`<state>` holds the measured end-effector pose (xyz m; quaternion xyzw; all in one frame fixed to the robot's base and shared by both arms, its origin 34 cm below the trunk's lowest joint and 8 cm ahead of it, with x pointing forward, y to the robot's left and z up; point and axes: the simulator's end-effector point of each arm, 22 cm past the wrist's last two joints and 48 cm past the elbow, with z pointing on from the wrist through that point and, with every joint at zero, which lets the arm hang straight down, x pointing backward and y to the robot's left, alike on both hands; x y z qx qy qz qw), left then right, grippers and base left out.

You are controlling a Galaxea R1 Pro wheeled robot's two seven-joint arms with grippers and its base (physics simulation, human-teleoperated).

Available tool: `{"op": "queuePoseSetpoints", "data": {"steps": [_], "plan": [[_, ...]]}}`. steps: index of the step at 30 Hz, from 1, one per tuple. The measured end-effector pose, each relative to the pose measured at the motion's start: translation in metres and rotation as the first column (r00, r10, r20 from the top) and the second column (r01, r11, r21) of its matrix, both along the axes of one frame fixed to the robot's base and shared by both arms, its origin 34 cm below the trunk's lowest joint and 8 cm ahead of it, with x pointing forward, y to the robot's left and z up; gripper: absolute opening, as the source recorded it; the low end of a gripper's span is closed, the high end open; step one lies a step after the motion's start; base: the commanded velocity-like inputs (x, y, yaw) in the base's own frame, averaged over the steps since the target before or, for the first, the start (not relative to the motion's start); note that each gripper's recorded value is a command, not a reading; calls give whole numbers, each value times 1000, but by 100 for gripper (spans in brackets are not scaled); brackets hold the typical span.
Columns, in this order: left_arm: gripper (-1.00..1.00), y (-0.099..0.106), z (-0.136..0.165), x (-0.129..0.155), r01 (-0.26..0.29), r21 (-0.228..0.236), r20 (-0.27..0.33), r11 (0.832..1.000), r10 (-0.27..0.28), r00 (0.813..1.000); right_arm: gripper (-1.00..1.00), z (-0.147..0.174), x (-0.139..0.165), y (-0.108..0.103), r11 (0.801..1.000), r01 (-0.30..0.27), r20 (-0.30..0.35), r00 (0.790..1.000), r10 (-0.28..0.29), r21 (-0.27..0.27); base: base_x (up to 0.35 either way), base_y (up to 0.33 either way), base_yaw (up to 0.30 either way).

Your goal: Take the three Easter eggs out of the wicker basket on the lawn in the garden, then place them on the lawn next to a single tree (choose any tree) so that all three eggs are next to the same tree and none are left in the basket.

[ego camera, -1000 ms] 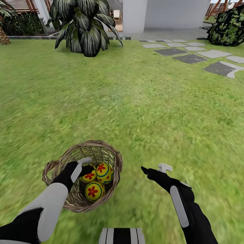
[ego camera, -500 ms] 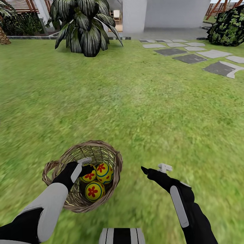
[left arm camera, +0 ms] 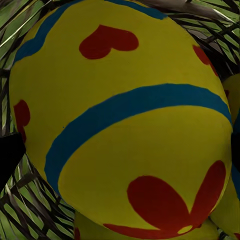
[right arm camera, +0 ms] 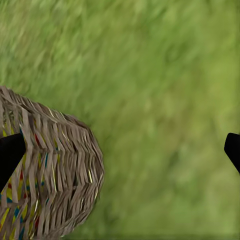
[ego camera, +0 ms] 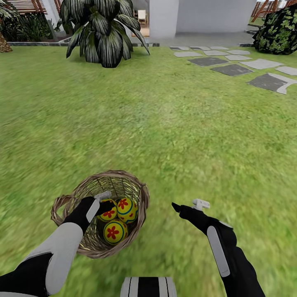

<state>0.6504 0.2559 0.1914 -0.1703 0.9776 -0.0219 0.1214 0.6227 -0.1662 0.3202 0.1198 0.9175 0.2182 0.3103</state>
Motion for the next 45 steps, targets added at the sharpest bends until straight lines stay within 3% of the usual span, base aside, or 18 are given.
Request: {"op": "queuePoseSetpoints", "data": {"steps": [19, 20, 45], "plan": [[100, -1, 0, 0, 0, -1, 1, 1000, 0, 1000, 100, 0, 0, 0, 1000, 0, 0, 1000, 0, 0, 0, 0, 0], [-100, -1, 0, 0, 0, -1, 1, 1000, 0, 1000, 100, 0, 0, 0, 1000, 0, 0, 1000, 0, 0, 0, 0, 0], [-100, 0, 0, 0, -3, -1, 2, 1000, 3, 1000, 100, 0, 0, 0, 1000, 0, 0, 1000, 0, 0, 0, 0, 0]]}}
